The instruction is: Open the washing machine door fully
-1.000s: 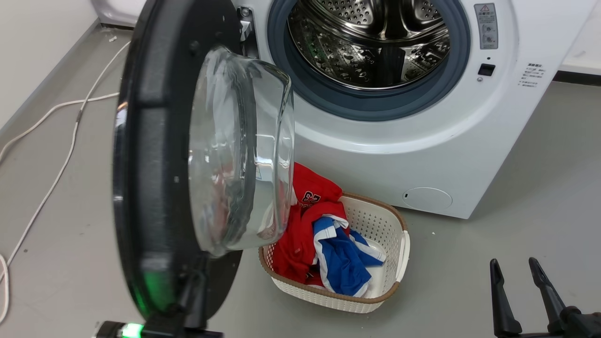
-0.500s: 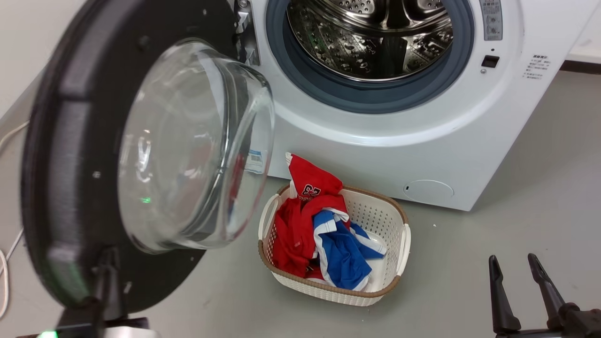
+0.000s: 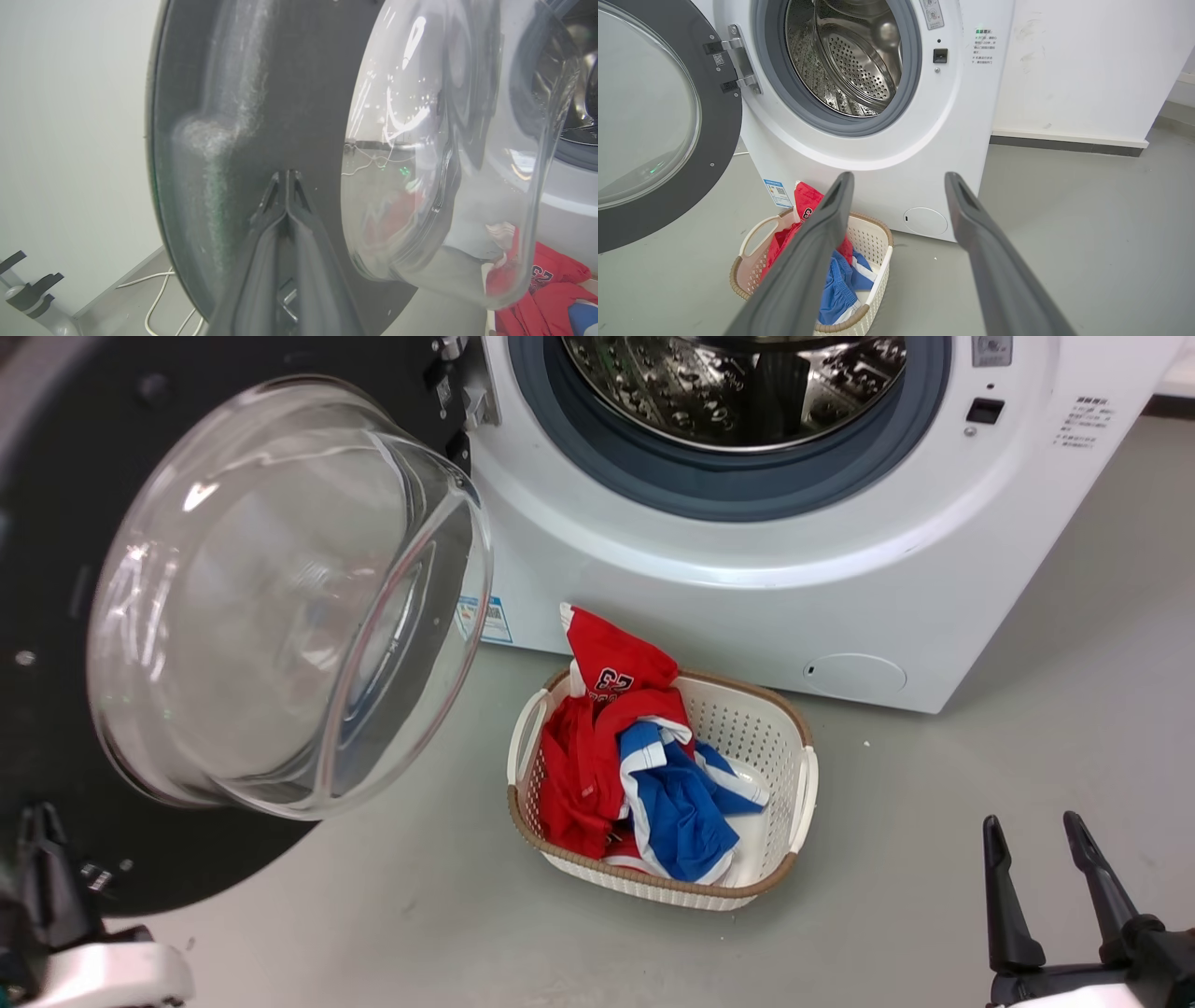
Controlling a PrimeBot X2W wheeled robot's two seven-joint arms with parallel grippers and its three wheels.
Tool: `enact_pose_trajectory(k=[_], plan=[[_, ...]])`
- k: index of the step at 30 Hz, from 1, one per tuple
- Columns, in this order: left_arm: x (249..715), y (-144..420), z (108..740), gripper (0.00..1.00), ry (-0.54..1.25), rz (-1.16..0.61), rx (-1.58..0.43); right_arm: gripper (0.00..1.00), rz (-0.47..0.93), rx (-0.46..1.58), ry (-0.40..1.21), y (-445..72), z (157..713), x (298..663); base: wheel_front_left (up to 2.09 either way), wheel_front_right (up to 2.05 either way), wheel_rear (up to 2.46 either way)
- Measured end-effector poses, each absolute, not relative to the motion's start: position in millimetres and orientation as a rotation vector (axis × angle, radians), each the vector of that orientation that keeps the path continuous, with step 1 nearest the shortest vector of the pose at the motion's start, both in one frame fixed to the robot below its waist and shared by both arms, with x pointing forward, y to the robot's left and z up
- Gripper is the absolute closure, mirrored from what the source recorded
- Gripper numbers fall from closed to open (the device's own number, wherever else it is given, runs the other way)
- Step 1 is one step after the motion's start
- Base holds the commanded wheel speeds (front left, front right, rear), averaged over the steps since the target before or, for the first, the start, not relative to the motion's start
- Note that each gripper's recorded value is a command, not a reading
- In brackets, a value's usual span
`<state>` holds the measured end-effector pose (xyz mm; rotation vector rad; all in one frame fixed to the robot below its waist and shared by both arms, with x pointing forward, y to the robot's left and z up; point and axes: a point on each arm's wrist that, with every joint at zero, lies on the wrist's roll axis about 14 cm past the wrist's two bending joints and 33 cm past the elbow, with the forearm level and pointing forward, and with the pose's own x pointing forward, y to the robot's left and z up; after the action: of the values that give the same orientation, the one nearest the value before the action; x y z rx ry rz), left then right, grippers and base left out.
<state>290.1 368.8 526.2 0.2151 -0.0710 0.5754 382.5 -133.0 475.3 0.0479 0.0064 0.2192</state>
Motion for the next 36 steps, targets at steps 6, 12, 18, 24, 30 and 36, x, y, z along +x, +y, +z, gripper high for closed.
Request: enact_pose_trajectory(k=[6, 12, 18, 24, 30, 36], plan=[[295.2, 392.5, 527.2, 1.0, -0.061, 0.62, 0.229, 0.0, 0.223, 0.038, 0.021, -131.7, 468.7, 389.6, 0.0, 0.0, 0.0], [302.9, 414.9, 527.9, 1.0, -0.05, 0.66, 0.239, 0.0, 0.226, 0.025, 0.027, -130.6, 463.1, 400.0, 0.0, 0.0, 0.0], [312.9, 429.3, 527.3, 1.0, -0.038, 0.679, 0.248, 0.0, 0.23, 0.014, 0.046, -129.1, 453.2, 409.1, 0.0, 0.0, 0.0], [319.2, 448.1, 524.0, 1.0, -0.012, 0.704, 0.253, 0.0, 0.252, 0.011, 0.058, -121.1, 444.6, 419.9, 0.0, 0.0, 0.0], [324.5, 470.1, 514.3, 1.0, 0.038, 0.728, 0.25, 0.0, 0.264, 0.01, 0.068, -116.2, 436.0, 429.4, 0.0, 0.0, 0.0], [333.0, 483.3, 506.9, 1.0, 0.073, 0.733, 0.247, 0.0, 0.264, 0.004, 0.078, -117.9, 429.0, 435.7, 0.0, 0.0, 0.0]])
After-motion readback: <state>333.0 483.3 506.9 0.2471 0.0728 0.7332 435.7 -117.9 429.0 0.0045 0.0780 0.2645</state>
